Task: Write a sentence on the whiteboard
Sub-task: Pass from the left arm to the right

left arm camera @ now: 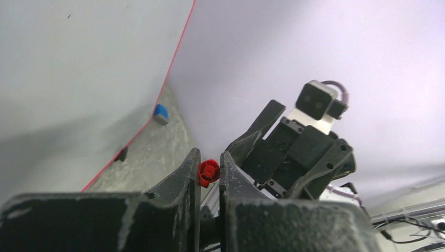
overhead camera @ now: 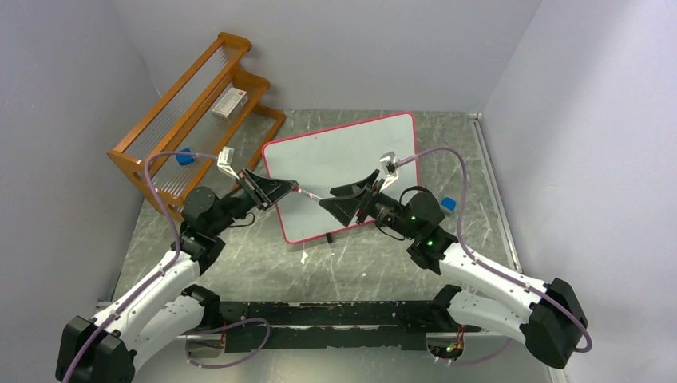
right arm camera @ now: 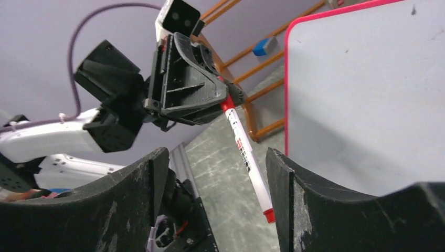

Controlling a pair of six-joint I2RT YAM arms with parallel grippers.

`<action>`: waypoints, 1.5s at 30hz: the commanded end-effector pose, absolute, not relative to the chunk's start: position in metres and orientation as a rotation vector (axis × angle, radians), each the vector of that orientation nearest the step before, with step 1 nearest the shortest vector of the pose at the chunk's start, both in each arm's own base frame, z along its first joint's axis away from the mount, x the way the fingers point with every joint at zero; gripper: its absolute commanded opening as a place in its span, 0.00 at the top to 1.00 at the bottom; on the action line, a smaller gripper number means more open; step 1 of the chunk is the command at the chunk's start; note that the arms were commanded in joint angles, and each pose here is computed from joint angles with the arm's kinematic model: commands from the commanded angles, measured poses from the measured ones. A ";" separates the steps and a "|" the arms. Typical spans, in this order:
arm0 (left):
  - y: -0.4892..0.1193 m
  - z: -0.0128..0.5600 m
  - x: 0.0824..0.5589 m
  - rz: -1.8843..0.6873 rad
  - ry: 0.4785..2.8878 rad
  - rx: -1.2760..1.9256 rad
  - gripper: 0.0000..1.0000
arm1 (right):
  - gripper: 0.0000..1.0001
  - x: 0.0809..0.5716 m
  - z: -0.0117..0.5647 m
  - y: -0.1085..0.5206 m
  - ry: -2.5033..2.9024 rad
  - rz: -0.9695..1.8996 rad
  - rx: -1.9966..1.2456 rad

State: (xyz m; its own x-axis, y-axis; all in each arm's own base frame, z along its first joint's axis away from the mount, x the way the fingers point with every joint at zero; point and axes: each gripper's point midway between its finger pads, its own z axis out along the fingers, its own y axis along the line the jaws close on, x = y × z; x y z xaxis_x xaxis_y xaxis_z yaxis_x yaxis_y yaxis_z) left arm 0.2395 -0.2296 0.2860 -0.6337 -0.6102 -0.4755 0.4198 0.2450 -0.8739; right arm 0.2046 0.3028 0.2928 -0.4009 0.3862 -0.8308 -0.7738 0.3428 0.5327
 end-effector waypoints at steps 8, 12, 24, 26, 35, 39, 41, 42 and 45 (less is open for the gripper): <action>-0.224 0.338 0.225 -1.783 1.386 -0.233 0.95 | 0.29 0.210 0.310 0.300 1.451 1.421 -0.296; -0.225 0.338 0.225 -1.799 1.385 -0.231 0.95 | 0.33 0.207 0.314 0.305 1.439 1.460 -0.327; -0.229 0.337 0.227 -1.799 1.404 -0.211 0.95 | 0.46 0.202 0.327 0.314 1.403 1.518 -0.372; -0.229 0.337 0.227 -1.800 1.404 -0.213 0.95 | 0.48 0.203 0.328 0.315 1.402 1.525 -0.375; -0.228 0.335 0.227 -1.797 1.405 -0.219 0.95 | 0.59 0.201 0.336 0.317 1.375 1.558 -0.374; -0.228 0.334 0.227 -1.800 1.400 -0.225 0.95 | 0.65 0.201 0.334 0.318 1.379 1.562 -0.376; -0.228 0.334 0.227 -1.799 1.404 -0.222 0.95 | 0.68 0.201 0.333 0.319 1.383 1.563 -0.377; -0.228 0.335 0.227 -1.801 1.401 -0.218 0.95 | 0.70 0.201 0.333 0.319 1.384 1.566 -0.378; -0.229 0.335 0.227 -1.797 1.404 -0.217 0.95 | 0.74 0.202 0.333 0.319 1.382 1.562 -0.375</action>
